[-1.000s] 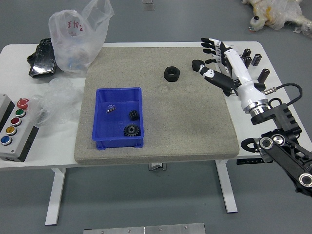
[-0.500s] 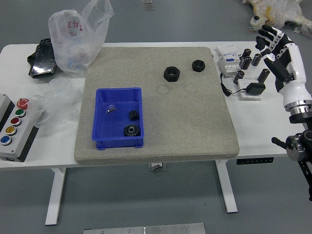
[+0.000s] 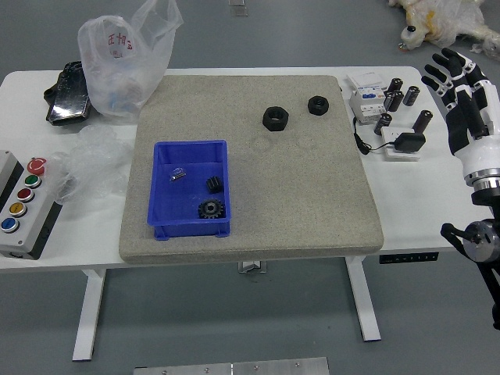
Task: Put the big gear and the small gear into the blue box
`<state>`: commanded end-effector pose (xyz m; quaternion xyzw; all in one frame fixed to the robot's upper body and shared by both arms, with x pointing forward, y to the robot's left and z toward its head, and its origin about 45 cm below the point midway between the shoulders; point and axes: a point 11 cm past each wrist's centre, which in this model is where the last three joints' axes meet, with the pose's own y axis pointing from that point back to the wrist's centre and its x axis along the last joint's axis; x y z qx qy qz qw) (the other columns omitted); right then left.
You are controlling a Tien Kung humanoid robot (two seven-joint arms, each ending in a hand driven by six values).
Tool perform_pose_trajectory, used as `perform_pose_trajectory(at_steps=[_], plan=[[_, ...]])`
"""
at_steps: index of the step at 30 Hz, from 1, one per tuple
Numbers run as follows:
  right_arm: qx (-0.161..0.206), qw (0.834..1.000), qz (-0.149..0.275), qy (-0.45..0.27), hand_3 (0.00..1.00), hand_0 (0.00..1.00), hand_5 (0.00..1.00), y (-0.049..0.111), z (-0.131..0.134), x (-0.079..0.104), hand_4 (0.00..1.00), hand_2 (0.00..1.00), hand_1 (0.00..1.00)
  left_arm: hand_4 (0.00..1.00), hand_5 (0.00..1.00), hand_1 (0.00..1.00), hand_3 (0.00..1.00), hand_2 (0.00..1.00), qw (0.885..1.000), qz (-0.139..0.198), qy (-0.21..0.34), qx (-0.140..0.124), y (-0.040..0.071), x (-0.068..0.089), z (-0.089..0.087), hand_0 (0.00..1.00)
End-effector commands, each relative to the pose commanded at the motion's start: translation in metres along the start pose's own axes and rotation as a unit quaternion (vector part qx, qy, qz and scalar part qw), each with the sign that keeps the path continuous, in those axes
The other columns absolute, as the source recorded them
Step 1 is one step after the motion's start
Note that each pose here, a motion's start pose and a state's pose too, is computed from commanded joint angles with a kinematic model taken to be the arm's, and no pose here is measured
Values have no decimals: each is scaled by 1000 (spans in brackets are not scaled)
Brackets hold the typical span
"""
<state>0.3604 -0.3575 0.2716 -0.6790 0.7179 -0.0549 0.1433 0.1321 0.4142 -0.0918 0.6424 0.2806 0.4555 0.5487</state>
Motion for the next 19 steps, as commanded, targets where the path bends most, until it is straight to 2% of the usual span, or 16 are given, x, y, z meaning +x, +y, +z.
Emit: perform_pose_trajectory(at_steps=[10, 19], plan=[[1, 1000, 7, -3, 672, 756, 531, 1, -1, 4, 806, 720, 718, 700, 516, 541, 677, 547, 1000, 2, 2, 4, 0, 1, -4, 711], [-6, 1000, -1, -11, 676, 752, 528, -1, 4, -3, 809, 721, 718, 699, 513, 541, 676, 546, 1000, 5, 4, 14, 0, 5, -10, 711]])
